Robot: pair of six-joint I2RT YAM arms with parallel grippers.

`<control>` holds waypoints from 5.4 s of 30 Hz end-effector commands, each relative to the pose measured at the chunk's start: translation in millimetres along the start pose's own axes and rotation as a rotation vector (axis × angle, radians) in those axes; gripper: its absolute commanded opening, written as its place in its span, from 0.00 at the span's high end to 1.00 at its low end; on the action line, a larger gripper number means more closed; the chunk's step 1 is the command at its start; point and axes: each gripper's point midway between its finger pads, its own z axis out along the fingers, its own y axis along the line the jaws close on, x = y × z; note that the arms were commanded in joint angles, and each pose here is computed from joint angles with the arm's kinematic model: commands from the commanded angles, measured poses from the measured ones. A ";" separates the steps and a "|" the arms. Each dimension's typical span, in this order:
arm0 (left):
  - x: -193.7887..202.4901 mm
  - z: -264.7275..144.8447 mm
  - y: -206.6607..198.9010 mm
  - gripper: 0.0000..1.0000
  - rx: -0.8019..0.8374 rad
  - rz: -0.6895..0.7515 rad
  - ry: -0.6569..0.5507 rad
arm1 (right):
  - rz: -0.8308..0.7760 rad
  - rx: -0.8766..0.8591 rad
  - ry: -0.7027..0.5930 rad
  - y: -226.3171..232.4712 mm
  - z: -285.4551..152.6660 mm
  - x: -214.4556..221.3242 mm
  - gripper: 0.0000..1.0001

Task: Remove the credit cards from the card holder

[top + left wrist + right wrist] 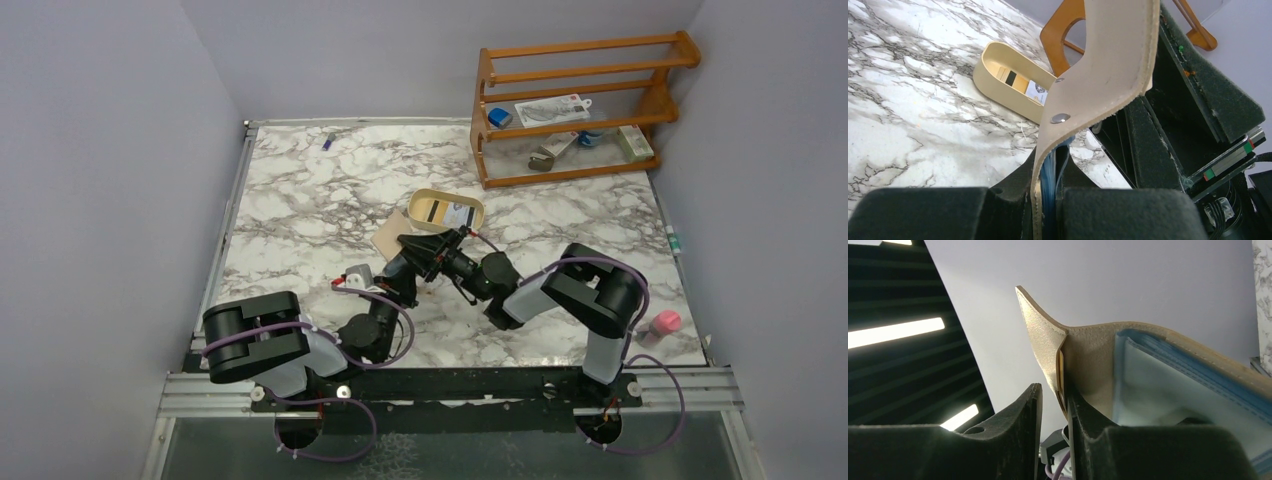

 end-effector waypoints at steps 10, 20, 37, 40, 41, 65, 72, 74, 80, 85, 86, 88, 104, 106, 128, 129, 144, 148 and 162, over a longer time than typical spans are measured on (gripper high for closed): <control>-52.8 6.9 -10.5 1.00 -0.064 -0.424 -0.181 | 0.024 -0.125 0.067 24.9 2.0 15.5 0.64; -47.0 9.1 -27.1 1.00 -0.001 -0.423 -0.149 | 0.057 -0.134 0.062 17.6 16.6 8.4 0.56; 19.4 -15.7 -55.8 1.00 0.061 -0.481 0.007 | 0.024 -0.128 0.085 15.6 55.8 11.9 0.46; 26.6 -19.2 -57.8 1.00 0.047 -0.500 0.012 | 0.023 -0.119 0.085 14.1 58.9 11.9 0.46; 27.6 -19.5 -55.8 1.00 0.036 -0.517 0.009 | 0.021 -0.116 0.090 14.0 59.2 13.0 0.46; 36.7 -27.3 26.3 1.00 -0.152 -0.826 -0.068 | -0.034 0.027 0.099 26.6 37.7 31.5 0.47; 34.7 -28.4 29.9 1.00 -0.158 -0.803 -0.075 | -0.112 0.123 0.074 25.2 32.6 32.8 0.47; 30.0 -28.3 32.8 1.00 -0.163 -0.807 -0.088 | -0.124 0.138 0.070 22.6 28.9 32.3 0.47; 16.1 -25.6 35.8 1.00 -0.168 -0.814 -0.119 | -0.135 0.189 0.077 4.9 15.5 29.1 0.47; 10.6 -23.4 34.7 1.00 -0.166 -0.818 -0.129 | -0.128 0.212 0.087 -4.8 8.6 27.5 0.47; 10.2 -23.1 35.1 1.00 -0.167 -0.820 -0.131 | -0.130 0.215 0.090 -5.8 8.1 28.0 0.47; 9.3 -22.1 35.9 1.00 -0.167 -0.824 -0.134 | -0.132 0.224 0.092 -7.7 6.9 28.1 0.47; 10.2 -18.4 37.9 1.00 -0.171 -0.857 -0.140 | -0.148 0.304 0.078 -21.0 2.7 24.6 0.64; 10.1 -17.8 38.0 1.00 -0.171 -0.859 -0.141 | -0.154 0.313 0.079 -22.1 3.1 24.7 0.68; 14.2 -16.7 38.1 1.00 -0.169 -0.879 -0.128 | -0.133 0.341 0.113 -40.6 7.5 22.3 0.71; 14.3 -16.8 38.1 1.00 -0.169 -0.881 -0.128 | -0.132 0.344 0.114 -41.2 7.3 22.3 0.71; 19.1 -14.3 31.9 1.00 -0.154 -0.869 -0.098 | -0.118 0.445 0.099 -68.8 0.0 12.9 0.64; 20.2 -13.2 28.5 1.00 -0.142 -0.843 -0.079 | -0.141 0.494 0.067 -78.2 -8.5 6.1 0.66; 12.1 -8.1 -0.9 1.00 -0.029 -0.600 -0.011 | -0.092 0.492 0.052 -94.1 -32.1 -10.5 0.68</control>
